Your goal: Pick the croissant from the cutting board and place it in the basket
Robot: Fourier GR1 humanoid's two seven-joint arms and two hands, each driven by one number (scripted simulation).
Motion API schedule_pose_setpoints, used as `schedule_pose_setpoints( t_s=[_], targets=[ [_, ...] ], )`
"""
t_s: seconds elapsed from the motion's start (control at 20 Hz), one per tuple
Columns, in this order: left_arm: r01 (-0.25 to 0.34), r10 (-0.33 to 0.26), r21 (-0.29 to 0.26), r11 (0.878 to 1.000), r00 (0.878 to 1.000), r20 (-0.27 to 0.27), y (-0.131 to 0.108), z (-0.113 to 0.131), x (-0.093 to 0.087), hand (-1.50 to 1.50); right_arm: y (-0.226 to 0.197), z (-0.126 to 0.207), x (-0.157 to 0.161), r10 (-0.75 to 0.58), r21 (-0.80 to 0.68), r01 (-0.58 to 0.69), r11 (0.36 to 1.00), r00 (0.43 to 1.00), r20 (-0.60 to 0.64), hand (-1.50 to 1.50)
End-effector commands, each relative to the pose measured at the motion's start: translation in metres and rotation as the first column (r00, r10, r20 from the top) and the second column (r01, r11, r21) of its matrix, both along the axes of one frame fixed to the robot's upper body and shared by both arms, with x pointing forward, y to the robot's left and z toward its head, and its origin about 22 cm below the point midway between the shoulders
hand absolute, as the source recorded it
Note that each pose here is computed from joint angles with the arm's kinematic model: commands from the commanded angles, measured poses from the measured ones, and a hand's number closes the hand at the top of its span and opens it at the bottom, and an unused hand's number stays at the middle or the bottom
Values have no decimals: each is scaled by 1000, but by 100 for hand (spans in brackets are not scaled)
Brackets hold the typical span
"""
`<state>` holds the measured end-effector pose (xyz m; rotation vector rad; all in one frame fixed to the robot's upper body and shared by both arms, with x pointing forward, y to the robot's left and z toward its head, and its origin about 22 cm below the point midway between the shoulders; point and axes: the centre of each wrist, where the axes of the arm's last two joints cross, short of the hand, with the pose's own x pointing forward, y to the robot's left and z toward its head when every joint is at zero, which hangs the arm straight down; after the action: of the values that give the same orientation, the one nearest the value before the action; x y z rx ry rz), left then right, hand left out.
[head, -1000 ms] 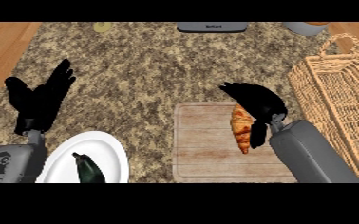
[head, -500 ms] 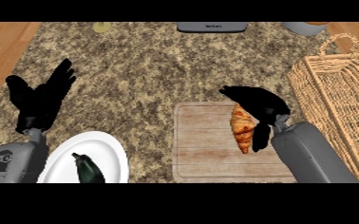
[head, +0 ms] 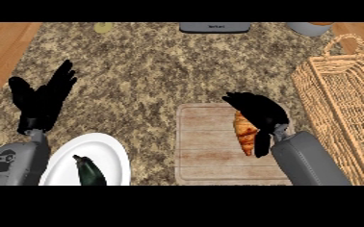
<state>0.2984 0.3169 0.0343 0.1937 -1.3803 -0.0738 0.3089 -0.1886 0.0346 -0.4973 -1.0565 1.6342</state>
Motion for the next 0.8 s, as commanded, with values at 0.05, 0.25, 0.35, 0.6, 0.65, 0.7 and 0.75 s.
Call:
schedule_pose_setpoints(
  t_s=[0.05, 0.25, 0.35, 0.6, 0.65, 0.7, 0.75],
  targets=[
    [15, -15, -4, 1000, 1000, -2, -10, -16, -14, 0, 8, -15, 1, 15, -48, -15, 999, 1000, 3, -150],
    [13, -13, -5, 1000, 1000, -3, -4, 9, -3, 0, 12, -23, -9, 49, -94, -49, 994, 999, -1, 150],
    [2, -2, 7, 1000, 1000, 10, 17, 16, -15, 0, 1, -34, -12, 106, -158, -108, 982, 994, -19, 150],
    [8, -8, 2, 1000, 1000, -3, 2, 12, -5, 0, 0, -35, 7, 105, -146, -105, 984, 994, -1, 150],
    [-6, 6, 4, 1000, 1000, 7, -5, -6, -14, 0, 2, -42, 0, 118, -149, -117, 982, 993, -7, 150],
    [18, -18, -6, 1000, 1000, 12, -4, -6, -13, 0, 26, -42, 0, 133, -150, -132, 980, 991, -6, 150],
    [-3, 4, -9, 1000, 1000, 15, 7, 5, -10, 0, 12, -39, -5, 126, -153, -125, 980, 992, -4, 150]
  ],
)
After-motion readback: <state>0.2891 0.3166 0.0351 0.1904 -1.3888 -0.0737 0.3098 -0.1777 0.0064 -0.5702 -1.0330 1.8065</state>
